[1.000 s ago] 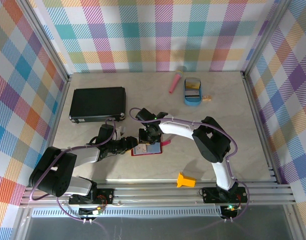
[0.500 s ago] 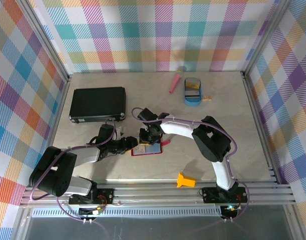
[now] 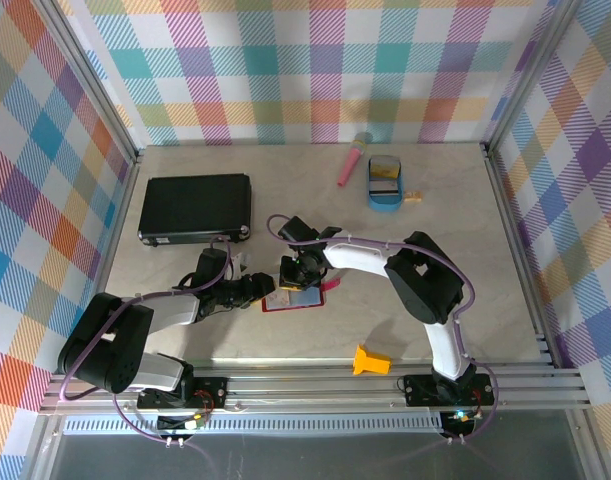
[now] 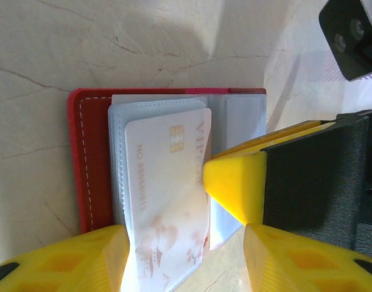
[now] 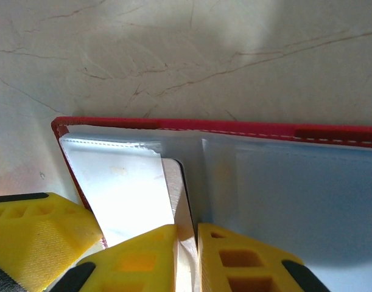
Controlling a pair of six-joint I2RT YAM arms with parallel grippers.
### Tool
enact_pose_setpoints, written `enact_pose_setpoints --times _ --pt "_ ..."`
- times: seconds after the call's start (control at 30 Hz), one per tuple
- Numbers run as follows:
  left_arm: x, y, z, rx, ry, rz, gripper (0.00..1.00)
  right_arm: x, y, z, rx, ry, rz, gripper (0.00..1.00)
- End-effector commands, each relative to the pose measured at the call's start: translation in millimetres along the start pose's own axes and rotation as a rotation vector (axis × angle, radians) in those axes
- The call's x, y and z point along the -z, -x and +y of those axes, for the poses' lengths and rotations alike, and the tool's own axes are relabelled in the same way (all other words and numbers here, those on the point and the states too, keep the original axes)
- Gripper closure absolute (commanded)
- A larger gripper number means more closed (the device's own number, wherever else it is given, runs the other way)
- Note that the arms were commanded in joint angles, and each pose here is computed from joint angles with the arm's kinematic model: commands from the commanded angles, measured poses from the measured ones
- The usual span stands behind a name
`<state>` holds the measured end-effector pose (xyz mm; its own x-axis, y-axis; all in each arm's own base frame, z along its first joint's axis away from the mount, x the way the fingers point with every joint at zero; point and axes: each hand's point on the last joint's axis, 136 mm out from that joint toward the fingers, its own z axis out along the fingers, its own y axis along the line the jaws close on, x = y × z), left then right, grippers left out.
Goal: Put the credit cards into the card holder
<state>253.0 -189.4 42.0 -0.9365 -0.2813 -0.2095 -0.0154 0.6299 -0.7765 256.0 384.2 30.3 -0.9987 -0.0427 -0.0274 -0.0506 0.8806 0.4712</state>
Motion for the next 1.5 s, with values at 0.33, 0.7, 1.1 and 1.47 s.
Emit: enact_pose_setpoints --times 0.33,0.7,1.1,1.47 --pt "3 -2 4 0.017 0.032 0.002 0.46 24 -3 8 -0.001 0.036 -0.023 0.78" --pt "30 11 -12 -0.029 0.074 -0.084 0.40 93 5 -36 0.034 -0.046 -0.140 0.67" --pt "52 10 1 0.004 0.217 -0.112 0.27 113 3 -49 0.243 -0.041 -0.124 0.59" --pt "30 7 6 0.076 0.162 -0.057 0.39 71 5 -46 0.214 -0.038 -0.022 0.72"
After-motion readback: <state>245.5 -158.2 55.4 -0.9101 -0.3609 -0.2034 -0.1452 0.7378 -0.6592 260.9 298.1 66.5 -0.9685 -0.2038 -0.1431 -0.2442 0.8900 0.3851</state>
